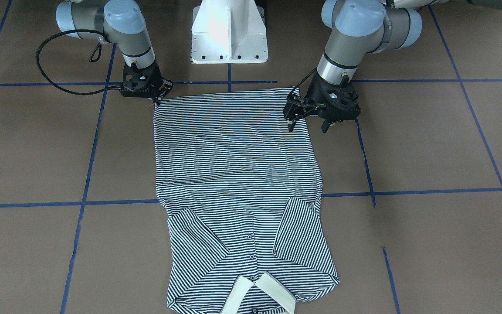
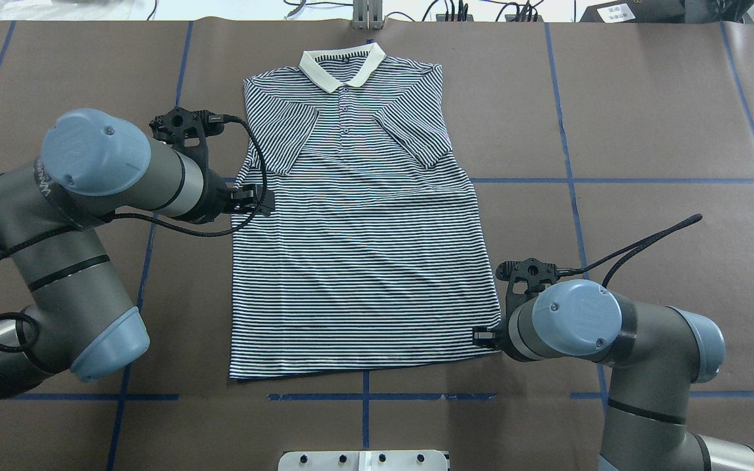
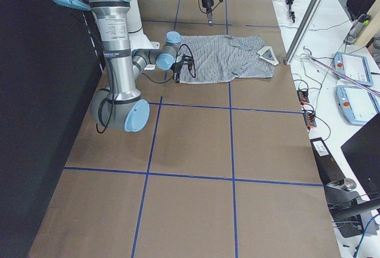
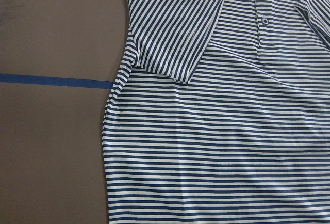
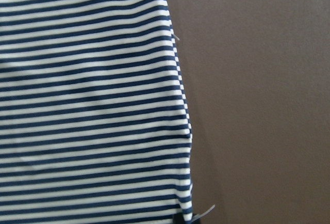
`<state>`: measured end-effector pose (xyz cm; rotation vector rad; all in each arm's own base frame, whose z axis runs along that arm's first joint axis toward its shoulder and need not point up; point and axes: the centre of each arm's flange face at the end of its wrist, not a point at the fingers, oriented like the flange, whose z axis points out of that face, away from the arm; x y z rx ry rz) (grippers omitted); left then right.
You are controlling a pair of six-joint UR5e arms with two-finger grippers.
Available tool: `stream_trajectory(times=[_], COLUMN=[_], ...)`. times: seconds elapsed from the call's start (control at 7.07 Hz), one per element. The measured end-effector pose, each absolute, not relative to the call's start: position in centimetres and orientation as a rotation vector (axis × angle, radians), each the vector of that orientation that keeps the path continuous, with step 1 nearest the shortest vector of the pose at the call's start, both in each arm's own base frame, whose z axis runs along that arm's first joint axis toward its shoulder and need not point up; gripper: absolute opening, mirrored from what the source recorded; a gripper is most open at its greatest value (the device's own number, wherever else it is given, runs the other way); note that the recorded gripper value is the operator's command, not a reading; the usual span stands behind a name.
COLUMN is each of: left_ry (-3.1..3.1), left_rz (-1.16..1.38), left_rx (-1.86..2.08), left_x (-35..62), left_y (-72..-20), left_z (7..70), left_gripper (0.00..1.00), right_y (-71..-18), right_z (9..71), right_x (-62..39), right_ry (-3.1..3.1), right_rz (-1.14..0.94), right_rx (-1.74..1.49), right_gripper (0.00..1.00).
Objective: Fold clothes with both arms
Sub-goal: 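Move both grippers down to the hem corners nearest the robot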
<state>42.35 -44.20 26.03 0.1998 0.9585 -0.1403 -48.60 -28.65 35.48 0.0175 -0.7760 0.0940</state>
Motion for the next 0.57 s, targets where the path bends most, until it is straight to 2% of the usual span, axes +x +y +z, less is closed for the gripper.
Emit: stream_trajectory(times=[0.57], left_ry=[0.901], left_rz=[-0.269], left_rx=[0.049], left_x=[48.5], left_y=[-33.8], left_z=[30.5], left_gripper=[1.0], right_y=[-28.9], right_z=[32.9], right_x=[-46.8], right_ry=[-0.82], right_rz=[0.101], right_rx=[0.032], right_gripper=[0.0])
